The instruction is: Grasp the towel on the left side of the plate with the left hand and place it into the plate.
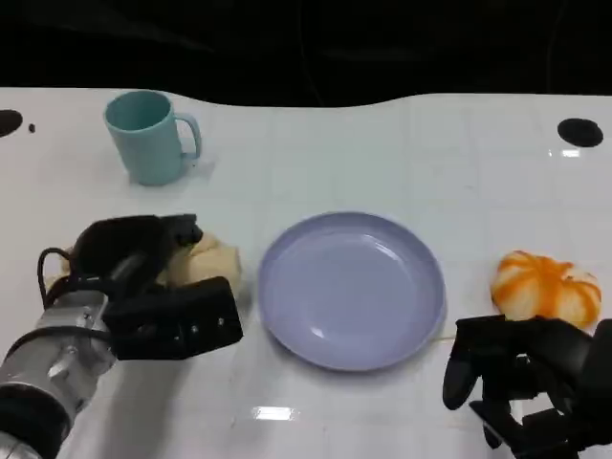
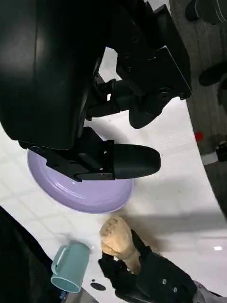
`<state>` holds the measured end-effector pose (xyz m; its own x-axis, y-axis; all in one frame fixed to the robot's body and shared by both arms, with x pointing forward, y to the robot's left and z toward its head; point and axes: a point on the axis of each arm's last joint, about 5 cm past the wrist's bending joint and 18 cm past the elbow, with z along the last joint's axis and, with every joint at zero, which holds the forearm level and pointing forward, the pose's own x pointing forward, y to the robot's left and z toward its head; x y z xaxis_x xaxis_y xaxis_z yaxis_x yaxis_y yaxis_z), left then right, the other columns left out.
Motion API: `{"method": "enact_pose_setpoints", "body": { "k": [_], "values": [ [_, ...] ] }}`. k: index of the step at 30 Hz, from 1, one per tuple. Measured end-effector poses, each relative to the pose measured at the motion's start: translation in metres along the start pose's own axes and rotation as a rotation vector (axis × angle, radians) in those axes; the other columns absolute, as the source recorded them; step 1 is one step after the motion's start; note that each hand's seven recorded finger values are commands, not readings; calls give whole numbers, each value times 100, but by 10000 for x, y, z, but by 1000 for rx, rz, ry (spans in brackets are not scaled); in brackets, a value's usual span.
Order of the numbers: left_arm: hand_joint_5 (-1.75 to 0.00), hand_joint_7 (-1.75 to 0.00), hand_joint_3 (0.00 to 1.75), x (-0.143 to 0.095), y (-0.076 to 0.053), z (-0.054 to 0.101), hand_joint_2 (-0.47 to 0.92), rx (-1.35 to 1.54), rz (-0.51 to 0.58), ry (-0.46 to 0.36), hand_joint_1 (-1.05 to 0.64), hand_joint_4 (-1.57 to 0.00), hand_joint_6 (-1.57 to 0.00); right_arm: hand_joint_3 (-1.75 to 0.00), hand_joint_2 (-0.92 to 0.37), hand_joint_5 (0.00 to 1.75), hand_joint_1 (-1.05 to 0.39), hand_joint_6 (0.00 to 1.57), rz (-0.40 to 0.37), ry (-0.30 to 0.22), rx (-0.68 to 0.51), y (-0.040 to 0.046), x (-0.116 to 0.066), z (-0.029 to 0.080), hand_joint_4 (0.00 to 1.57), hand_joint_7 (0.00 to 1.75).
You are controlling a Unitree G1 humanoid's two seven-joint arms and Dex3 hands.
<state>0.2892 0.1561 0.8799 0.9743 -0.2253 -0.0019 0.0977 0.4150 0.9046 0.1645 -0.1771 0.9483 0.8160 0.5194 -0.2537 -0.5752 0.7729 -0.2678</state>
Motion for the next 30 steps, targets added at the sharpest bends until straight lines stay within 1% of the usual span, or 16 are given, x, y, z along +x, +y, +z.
{"method": "enact_pose_setpoints", "body": {
  "k": [1, 3, 4, 6, 7, 9, 10, 13, 16, 19, 22, 27, 29, 30],
  "values": [
    [-175, -170, 108, -1, 16, 18, 51, -24, 20, -12, -19, -90, -67, -106, -59, 167, 5, 69, 0, -1, -1, 0, 0, 0, 70, 141],
    [-175, -169, 117, 1, 49, 77, 46, -51, 55, -50, -20, -90, -66, -106, -59, 167, 5, 70, 0, 0, 0, -1, 1, -3, 70, 142],
    [-175, -161, 116, 0, 60, 116, 46, -61, 69, -71, -21, -89, -69, -106, -59, 167, 5, 70, 0, 1, 0, -2, 2, -4, 71, 142],
    [-175, -153, 115, 0, 84, 215, 45, -80, 90, -114, -20, -87, -72, -107, -59, 167, 5, 69, 0, 1, 0, -2, 2, -5, 70, 142],
    [-175, -152, 115, 3, 98, 262, 45, -88, 94, -129, -20, -87, -73, -107, -59, 167, 5, 69, 0, 1, 0, -2, 3, -4, 70, 142],
    [-175, -151, 105, 6, 128, 382, 49, -105, 101, -166, -19, -89, -73, -107, -59, 167, 5, 69, 0, 1, 0, -2, 3, -4, 70, 142],
    [-175, -150, 103, 8, 138, 439, 50, -114, 105, -186, -19, -89, -72, -107, -59, 167, 5, 69, 0, 1, 0, -2, 3, -4, 70, 143],
    [-175, -161, 105, 9, 155, 582, 49, -138, 109, -234, -19, -91, -70, -108, -58, 167, 5, 69, 0, 1, 0, -2, 3, -4, 71, 143],
    [-175, -164, 106, 12, 131, 687, 47, -153, 88, -260, -20, -91, -69, -108, -58, 167, 5, 69, 0, 1, 0, -2, 3, -4, 71, 143],
    [-175, -173, 105, 19, 82, 790, 46, -158, 54, -270, -20, -89, -64, -107, -58, 167, 5, 69, 0, 1, 0, -2, 3, -3, 70, 142],
    [-175, -173, 104, 30, 34, 894, 46, -160, 9, -278, -21, -91, -65, -107, -59, 167, 5, 69, 0, 3, 0, -2, 4, -1, 70, 142],
    [-175, -173, 103, 62, -13, 1095, 46, -141, -42, -325, -19, -89, -64, -105, -60, 168, 5, 69, 1, 8, 2, -1, 7, 6, 69, 142],
    [-175, -161, 100, 64, -35, 1150, 50, -152, -62, -333, -19, -87, -65, -105, -60, 168, 4, 69, 2, 8, 2, -1, 8, 8, 69, 142],
    [-175, -144, 97, 67, -43, 1168, 54, -154, -78, -335, -19, -83, -68, -105, -60, 168, 5, 69, 2, 8, 2, -1, 8, 8, 69, 142]
  ]
}}
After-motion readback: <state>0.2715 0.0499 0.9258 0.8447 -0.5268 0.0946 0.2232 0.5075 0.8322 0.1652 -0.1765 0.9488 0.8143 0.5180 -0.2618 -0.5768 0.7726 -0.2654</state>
